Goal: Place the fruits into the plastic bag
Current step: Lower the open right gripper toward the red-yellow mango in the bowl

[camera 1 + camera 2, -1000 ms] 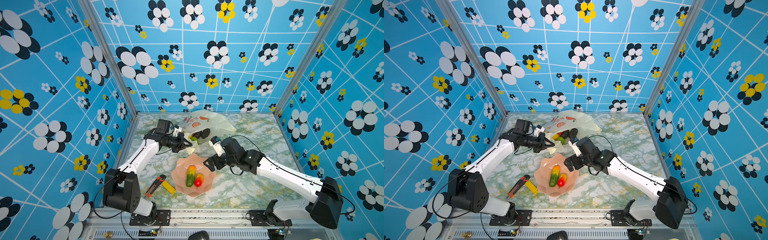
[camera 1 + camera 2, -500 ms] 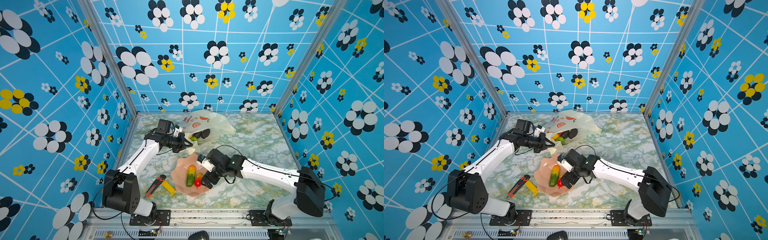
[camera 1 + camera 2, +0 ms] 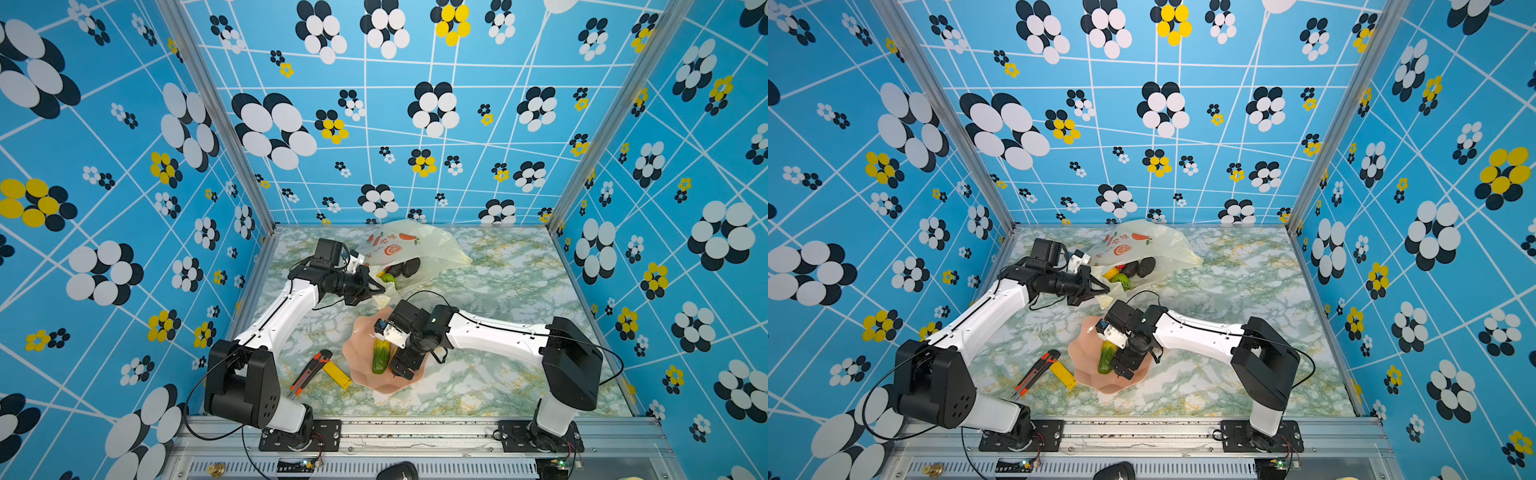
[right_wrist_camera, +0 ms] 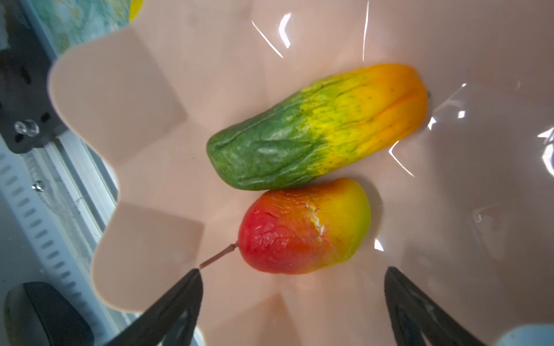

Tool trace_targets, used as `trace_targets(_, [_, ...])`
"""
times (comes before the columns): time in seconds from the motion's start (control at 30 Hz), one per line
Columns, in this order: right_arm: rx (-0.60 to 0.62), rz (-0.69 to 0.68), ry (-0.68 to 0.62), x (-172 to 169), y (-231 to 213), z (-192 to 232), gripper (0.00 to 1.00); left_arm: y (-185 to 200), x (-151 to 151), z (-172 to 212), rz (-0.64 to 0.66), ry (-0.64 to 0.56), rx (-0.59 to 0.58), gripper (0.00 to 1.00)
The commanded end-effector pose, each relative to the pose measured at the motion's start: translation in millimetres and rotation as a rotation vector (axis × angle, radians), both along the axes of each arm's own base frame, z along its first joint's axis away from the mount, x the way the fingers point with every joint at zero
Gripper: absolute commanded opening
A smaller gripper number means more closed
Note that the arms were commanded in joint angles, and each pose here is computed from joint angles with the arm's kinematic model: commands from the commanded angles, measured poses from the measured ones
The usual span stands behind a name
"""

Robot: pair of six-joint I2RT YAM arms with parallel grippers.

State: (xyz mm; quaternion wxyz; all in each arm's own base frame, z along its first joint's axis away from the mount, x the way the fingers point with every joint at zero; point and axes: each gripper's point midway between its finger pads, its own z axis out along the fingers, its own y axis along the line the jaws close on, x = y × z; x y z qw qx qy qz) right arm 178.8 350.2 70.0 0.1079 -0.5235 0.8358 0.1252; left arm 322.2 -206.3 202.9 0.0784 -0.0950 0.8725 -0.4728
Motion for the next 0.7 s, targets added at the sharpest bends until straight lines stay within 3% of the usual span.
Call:
trace_targets(0.0, [-0.058,0.021,-0.006,0,-4,-4,0.95,0,-5,0,-0.002,-0.014,0.003,0.00])
trace_targets(0.67, [-0.095,-0.027,0.012,3,5,-25,0.81,1,-6,0,-0.011,-0.008,0.004,0.00])
